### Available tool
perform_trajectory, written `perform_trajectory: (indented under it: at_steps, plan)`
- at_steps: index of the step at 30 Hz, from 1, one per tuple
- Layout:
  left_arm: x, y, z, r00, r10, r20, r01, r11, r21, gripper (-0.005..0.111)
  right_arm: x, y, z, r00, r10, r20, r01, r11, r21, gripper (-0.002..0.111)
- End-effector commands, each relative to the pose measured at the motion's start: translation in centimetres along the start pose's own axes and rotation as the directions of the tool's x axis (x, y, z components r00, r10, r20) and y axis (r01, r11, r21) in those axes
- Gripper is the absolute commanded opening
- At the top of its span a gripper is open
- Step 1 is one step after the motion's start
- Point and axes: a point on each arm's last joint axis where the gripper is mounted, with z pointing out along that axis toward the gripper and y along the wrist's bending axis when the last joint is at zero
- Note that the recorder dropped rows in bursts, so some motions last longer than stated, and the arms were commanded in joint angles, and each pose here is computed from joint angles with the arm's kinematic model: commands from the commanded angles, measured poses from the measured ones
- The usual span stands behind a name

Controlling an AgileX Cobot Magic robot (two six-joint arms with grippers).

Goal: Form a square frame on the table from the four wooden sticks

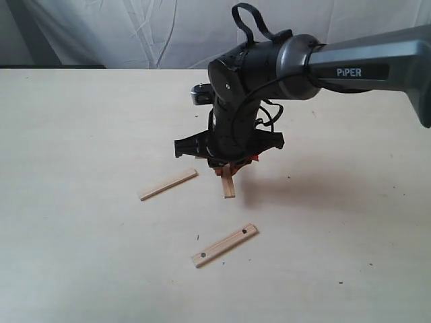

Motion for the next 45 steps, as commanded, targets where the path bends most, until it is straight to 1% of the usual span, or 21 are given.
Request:
perform_trajectory:
  at_steps: [1,5,9,12,15,17,20,23,24,25,26,27,28,30,32,35,36,38,39,41,45]
  plan:
    - [-2.2,0.1,-0.3,0.963,-0.101,0.248,0.102,0.995,0.011,0.000,-0.2,-0.3,-1.3,0.999,-0.021,0.024,0.021,1.000,0.004,0.001]
    - [-4.0,0.3,-1.0,0.888,-0.096,0.450,0.102,0.995,0.011,0.000,-0.5,-0.2,-1.6,0.998,-0.023,0.052,0.023,1.000,-0.012,0.001]
    - [-5.0,0.4,-1.6,0.824,-0.081,0.561,0.091,0.996,0.010,0.000,-0.5,-0.4,-1.6,0.998,-0.030,0.052,0.031,0.999,-0.011,0.001]
    - [-5.2,0.8,-1.7,0.794,-0.182,0.580,0.198,0.980,0.036,0.000,-1.1,-1.5,-1.5,0.998,-0.026,0.055,0.026,1.000,-0.013,0.001]
    - [-6.1,1.0,-1.4,0.838,-0.288,0.463,0.304,0.952,0.043,0.000,-1.6,-2.9,-1.4,0.999,-0.040,0.034,0.040,0.999,-0.005,0.001]
    - [-7.4,0.5,-0.7,0.929,-0.205,0.307,0.207,0.978,0.027,0.000,-1.8,-3.7,-1.4,0.999,-0.040,0.020,0.040,0.999,0.002,0.001]
    - [-10.5,-0.2,0.9,0.986,-0.144,0.088,0.140,0.989,0.054,0.000,-2.0,-4.2,-1.4,0.998,-0.058,0.013,0.058,0.998,0.010,0.001]
    - [-12.4,-0.5,4.7,0.979,-0.049,-0.198,0.066,0.995,0.081,0.000,-2.0,-4.2,-1.4,0.998,-0.068,0.012,0.068,0.998,0.008,0.001]
    - [-13.0,-0.8,7.5,0.922,0.032,-0.385,0.020,0.991,0.130,0.000,-1.9,-4.1,-1.4,0.997,-0.076,0.007,0.076,0.997,-0.004,0.001]
    - [-12.5,-1.0,9.3,0.868,0.076,-0.491,0.010,0.986,0.169,0.000,-1.9,-4.1,-1.4,0.997,-0.074,0.004,0.074,0.997,-0.007,0.001]
    - [-12.2,-1.5,12.7,0.777,0.142,-0.614,0.023,0.967,0.253,0.000,-1.9,-4.2,-1.4,0.997,-0.071,-0.008,0.071,0.997,-0.034,0.001]
    - [-11.5,-1.9,14.6,0.728,0.177,-0.663,0.042,0.953,0.301,0.000,-2.0,-4.3,-1.4,0.997,-0.071,-0.014,0.070,0.996,-0.047,0.001]
    - [-9.6,-2.6,18.1,0.649,0.228,-0.725,0.097,0.921,0.377,0.000,-2.1,-4.7,-1.4,0.998,-0.058,-0.033,0.055,0.995,-0.080,0.001]
    - [-7.2,-3.5,21.7,0.600,0.251,-0.759,0.173,0.886,0.429,0.000,-2.1,-5.1,-1.4,0.998,-0.047,-0.049,0.043,0.996,-0.082,0.001]
    - [-3.7,-5.6,24.5,0.533,0.363,-0.765,0.194,0.827,0.527,0.000,-2.2,-5.4,-1.4,0.997,-0.052,-0.048,0.049,0.996,-0.072,0.001]
    - [-0.3,-8.7,26.4,0.505,0.483,-0.715,0.147,0.768,0.623,0.003,-2.3,-5.7,-1.4,0.998,-0.040,-0.048,0.036,0.997,-0.073,0.001]
    - [0.3,-9.2,26.8,0.504,0.491,-0.711,0.139,0.766,0.628,0.007,-2.4,-5.9,-1.4,0.998,-0.034,-0.048,0.031,0.997,-0.073,0.001]
    - [1.4,-10.3,27.6,0.509,0.533,-0.676,0.100,0.743,0.661,0.021,-2.4,-6.0,-1.4,0.998,-0.033,-0.048,0.029,0.997,-0.073,0.001]
    - [2.0,-10.7,27.7,0.508,0.592,-0.626,0.064,0.698,0.713,0.032,-2.4,-6.0,-1.4,0.998,-0.034,-0.047,0.031,0.997,-0.071,0.001]
    - [2.7,-10.9,28.0,0.506,0.635,-0.584,0.030,0.663,0.748,0.042,-2.4,-6.0,-1.4,0.998,-0.034,-0.045,0.031,0.997,-0.072,0.001]
    - [4.4,-11.0,28.6,0.491,0.644,-0.587,0.010,0.669,0.743,0.044,-2.5,-6.0,-1.4,0.999,-0.031,-0.042,0.028,0.997,-0.076,0.001]
